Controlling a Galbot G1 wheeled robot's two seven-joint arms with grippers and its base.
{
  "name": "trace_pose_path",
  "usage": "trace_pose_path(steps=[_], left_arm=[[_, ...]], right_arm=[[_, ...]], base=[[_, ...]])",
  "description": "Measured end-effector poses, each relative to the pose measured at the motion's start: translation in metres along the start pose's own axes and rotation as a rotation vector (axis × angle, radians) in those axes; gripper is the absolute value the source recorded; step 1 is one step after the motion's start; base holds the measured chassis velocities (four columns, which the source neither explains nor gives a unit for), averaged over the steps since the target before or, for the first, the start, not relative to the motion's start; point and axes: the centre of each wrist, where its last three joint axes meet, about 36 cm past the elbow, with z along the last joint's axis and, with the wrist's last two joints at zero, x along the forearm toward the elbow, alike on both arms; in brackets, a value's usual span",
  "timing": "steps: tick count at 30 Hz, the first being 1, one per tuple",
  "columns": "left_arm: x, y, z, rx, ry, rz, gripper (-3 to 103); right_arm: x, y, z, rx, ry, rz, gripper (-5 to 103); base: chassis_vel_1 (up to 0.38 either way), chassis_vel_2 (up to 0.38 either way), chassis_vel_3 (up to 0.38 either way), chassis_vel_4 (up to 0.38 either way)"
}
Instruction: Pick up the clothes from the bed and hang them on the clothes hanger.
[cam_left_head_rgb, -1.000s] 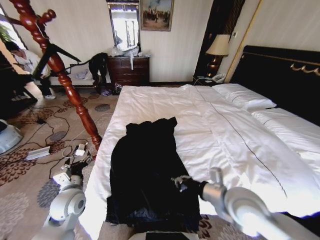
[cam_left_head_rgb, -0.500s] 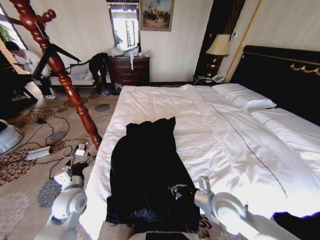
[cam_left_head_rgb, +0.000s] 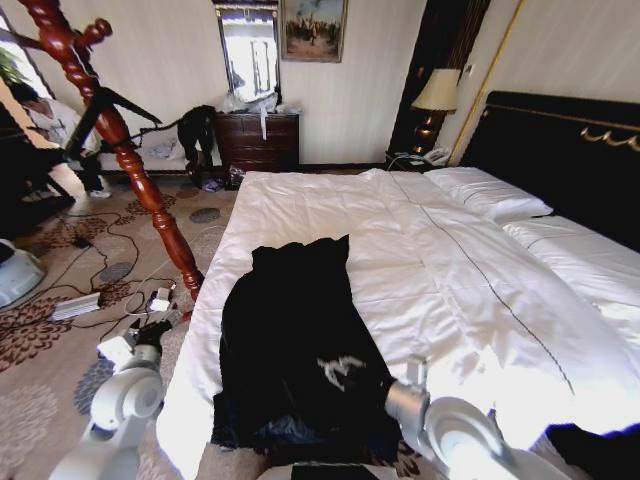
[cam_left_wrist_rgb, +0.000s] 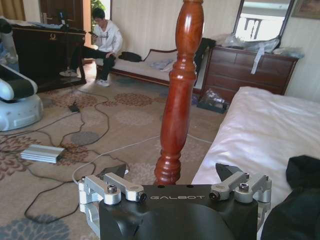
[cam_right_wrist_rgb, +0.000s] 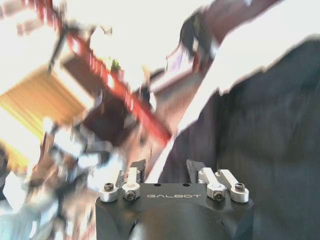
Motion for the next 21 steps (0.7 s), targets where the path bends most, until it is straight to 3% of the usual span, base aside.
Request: trace_pose_path(steps=[2,4,5,6,7,8,11,12,14,15,19,21], left_arm=[[0.003,0.000,-0.011,0.013,-0.006,0.021,100],[0.007,0.004,-0.033,0.031,-0.037,0.055,100],[0.007,0.006,-0.040,0.035,-0.055,0.063,100],[0.007,0.006,-0.040,0.035,-0.055,0.063,100],[0.005,0.007,-0.059,0.040,-0.103,0.093,100],[0.002,0.007,-0.078,0.048,-0.147,0.131,100],[-0.007,0.001,-0.131,0.045,-0.252,0.215,100],[-0.007,0.001,-0.131,0.045,-0.252,0.215,100],[-0.021,-0.010,-0.181,0.011,-0.340,0.258,100],[-0.021,-0.010,-0.181,0.011,-0.340,0.258,100],[-0.048,-0.022,-0.251,-0.046,-0.392,0.273,100],[-0.057,-0.022,-0.268,-0.049,-0.396,0.280,100]], right_arm=[[-0.006,-0.005,-0.015,0.027,-0.061,0.026,53],[-0.023,-0.028,-0.049,0.169,-0.218,0.104,64],[-0.028,-0.035,-0.061,0.214,-0.272,0.123,64],[-0.028,-0.035,-0.061,0.214,-0.272,0.123,64],[-0.037,-0.050,-0.091,0.311,-0.392,0.171,74],[-0.043,-0.064,-0.116,0.365,-0.482,0.213,74],[-0.048,-0.099,-0.169,0.423,-0.658,0.312,90],[-0.048,-0.099,-0.169,0.423,-0.658,0.312,90],[-0.053,-0.134,-0.205,0.463,-0.792,0.388,99],[-0.053,-0.134,-0.205,0.463,-0.792,0.388,99],[-0.074,-0.186,-0.203,0.619,-0.882,0.444,100],[-0.083,-0.194,-0.195,0.630,-0.877,0.447,100]], base=[[0.000,0.000,0.000,0.000],[0.000,0.000,0.000,0.000],[0.000,0.000,0.000,0.000],[0.000,0.000,0.000,0.000],[0.000,0.000,0.000,0.000],[0.000,0.000,0.000,0.000],[0.000,0.000,0.000,0.000],[0.000,0.000,0.000,0.000],[0.000,0.000,0.000,0.000],[0.000,0.000,0.000,0.000],[0.000,0.000,0.000,0.000],[0.000,0.000,0.000,0.000]])
